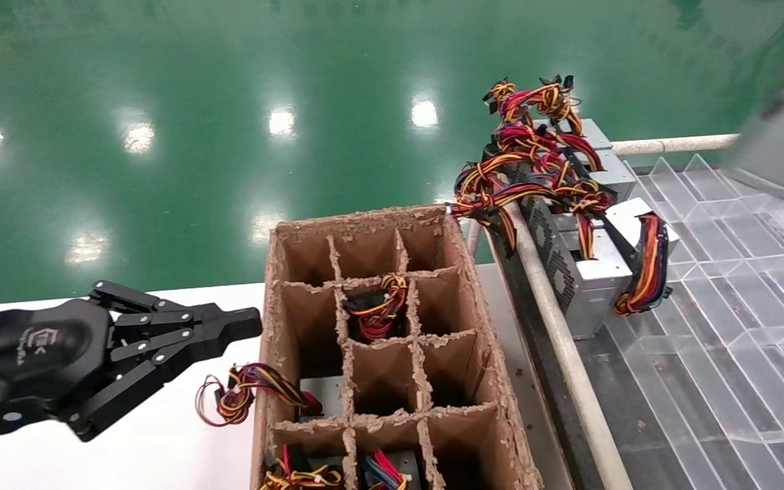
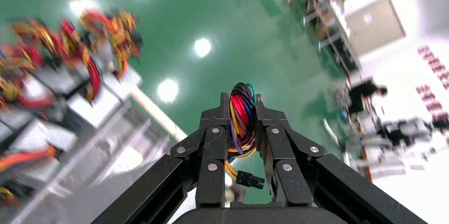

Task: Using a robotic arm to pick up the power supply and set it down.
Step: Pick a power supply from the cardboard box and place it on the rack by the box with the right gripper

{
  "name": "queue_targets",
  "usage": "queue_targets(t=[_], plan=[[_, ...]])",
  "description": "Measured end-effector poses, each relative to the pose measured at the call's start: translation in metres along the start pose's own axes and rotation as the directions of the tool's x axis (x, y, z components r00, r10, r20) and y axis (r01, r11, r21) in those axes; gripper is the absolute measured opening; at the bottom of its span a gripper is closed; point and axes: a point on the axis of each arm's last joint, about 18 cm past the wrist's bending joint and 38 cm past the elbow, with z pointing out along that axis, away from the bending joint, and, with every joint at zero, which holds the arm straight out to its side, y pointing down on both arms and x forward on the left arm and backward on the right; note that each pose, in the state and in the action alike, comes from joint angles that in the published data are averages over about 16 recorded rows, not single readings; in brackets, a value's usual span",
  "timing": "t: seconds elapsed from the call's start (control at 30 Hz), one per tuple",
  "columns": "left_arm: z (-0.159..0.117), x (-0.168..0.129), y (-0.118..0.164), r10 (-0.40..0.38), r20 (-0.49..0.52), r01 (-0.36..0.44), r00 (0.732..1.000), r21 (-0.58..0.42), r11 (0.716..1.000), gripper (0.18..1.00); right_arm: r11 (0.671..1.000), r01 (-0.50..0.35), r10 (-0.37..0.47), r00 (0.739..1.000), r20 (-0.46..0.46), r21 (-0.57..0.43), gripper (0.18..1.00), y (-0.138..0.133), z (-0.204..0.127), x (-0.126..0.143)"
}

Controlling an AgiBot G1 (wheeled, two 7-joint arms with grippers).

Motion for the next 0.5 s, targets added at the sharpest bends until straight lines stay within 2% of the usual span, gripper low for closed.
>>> queue_targets(t=[0.2,0.5], plan=[[0.0,0.0,0.0,0.0,0.0,0.0,1.0,0.0,1.0,0.191,0.995,-0.005,0.001,0.999,-0.045,-0.096,0.26,0.026,0.035,-0.002],[0.0,0.0,0.0,0.0,0.0,0.0,1.0,0.0,1.0,0.191,0.99,-0.025,0.024,1.0,-0.014,-0.142,0.259,0.055,0.099,-0.025]])
